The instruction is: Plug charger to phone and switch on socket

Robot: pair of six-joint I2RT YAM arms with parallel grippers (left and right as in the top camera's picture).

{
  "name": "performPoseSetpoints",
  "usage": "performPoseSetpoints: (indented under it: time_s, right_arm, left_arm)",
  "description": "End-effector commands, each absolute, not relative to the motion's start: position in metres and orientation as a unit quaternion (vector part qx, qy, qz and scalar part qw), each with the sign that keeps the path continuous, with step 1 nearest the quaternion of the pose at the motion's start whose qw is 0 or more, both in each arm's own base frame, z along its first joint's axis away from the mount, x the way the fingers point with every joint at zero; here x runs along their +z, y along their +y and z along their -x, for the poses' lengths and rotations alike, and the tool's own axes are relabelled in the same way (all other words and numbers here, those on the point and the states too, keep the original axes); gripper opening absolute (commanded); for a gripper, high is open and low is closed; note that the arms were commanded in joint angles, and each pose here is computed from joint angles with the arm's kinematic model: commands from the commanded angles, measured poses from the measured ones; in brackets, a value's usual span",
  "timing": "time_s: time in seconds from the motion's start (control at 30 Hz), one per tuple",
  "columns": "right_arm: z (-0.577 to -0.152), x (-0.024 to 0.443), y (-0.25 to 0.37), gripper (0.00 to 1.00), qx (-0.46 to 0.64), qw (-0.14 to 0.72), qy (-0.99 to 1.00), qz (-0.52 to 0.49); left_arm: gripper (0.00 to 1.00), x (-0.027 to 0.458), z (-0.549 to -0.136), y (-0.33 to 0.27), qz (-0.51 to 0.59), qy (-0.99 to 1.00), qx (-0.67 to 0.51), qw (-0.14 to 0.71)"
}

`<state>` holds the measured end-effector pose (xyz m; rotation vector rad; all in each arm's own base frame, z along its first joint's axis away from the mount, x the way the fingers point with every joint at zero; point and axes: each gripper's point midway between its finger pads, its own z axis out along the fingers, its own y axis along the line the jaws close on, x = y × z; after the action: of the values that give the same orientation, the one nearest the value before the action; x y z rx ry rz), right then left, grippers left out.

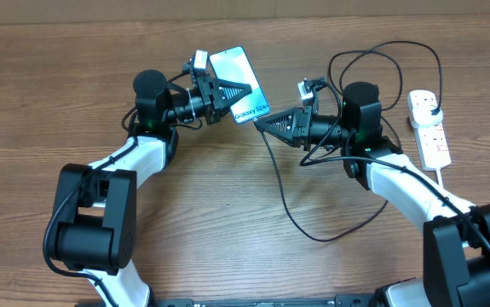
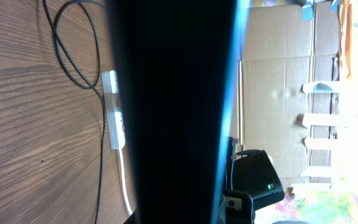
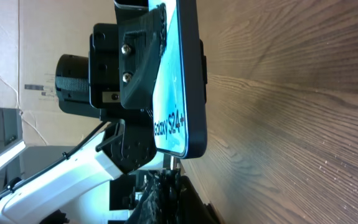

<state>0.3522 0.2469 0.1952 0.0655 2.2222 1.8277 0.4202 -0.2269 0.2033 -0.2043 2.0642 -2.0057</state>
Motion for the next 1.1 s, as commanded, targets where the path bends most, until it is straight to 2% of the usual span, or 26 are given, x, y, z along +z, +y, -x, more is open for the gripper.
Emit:
performPoseSetpoints:
  time_s: [0.0, 0.43, 0.63, 0.67, 0.7, 0.87, 1.07]
  right_arm:
    - [-0.374, 0.193, 0.239, 0.04, 0.61, 0.175, 0.77, -0.062]
    - [-0.375, 0.191, 0.246, 0.04, 0.602, 0.184, 0.774, -0.068]
    - [-0.367, 0.198, 0.246, 0.04, 0.61, 0.202, 0.766, 0.001]
    - [-0.364, 0.199, 0.247, 0.12, 0.611, 0.206, 0.764, 0.018]
    - [-0.362, 0.201, 0.248, 0.26, 0.61, 0.215, 0.762, 0.039]
    - [-0.347, 0.2, 0.268, 0.72, 0.592, 0.25, 0.757, 0.122]
    - [-0.345, 0.157, 0.286, 0.79, 0.478, 0.278, 0.82, 0.147]
  left_arm:
    - [0.04, 0.223, -0.396, -0.239, -0.008, 0.705, -0.701, 0.108]
    - [0.04, 0.223, -0.394, -0.252, 0.008, 0.705, -0.703, 0.094]
    - [0.04, 0.223, -0.406, -0.236, 0.007, 0.705, -0.697, 0.133]
    - [0.04, 0.222, -0.409, -0.231, 0.011, 0.705, -0.695, 0.14]
    - [0.04, 0.222, -0.413, -0.226, 0.015, 0.705, -0.693, 0.149]
    - [0.04, 0.215, -0.428, -0.202, 0.042, 0.711, -0.68, 0.174]
    - [0.04, 0.199, -0.442, -0.172, 0.081, 0.724, -0.658, 0.188]
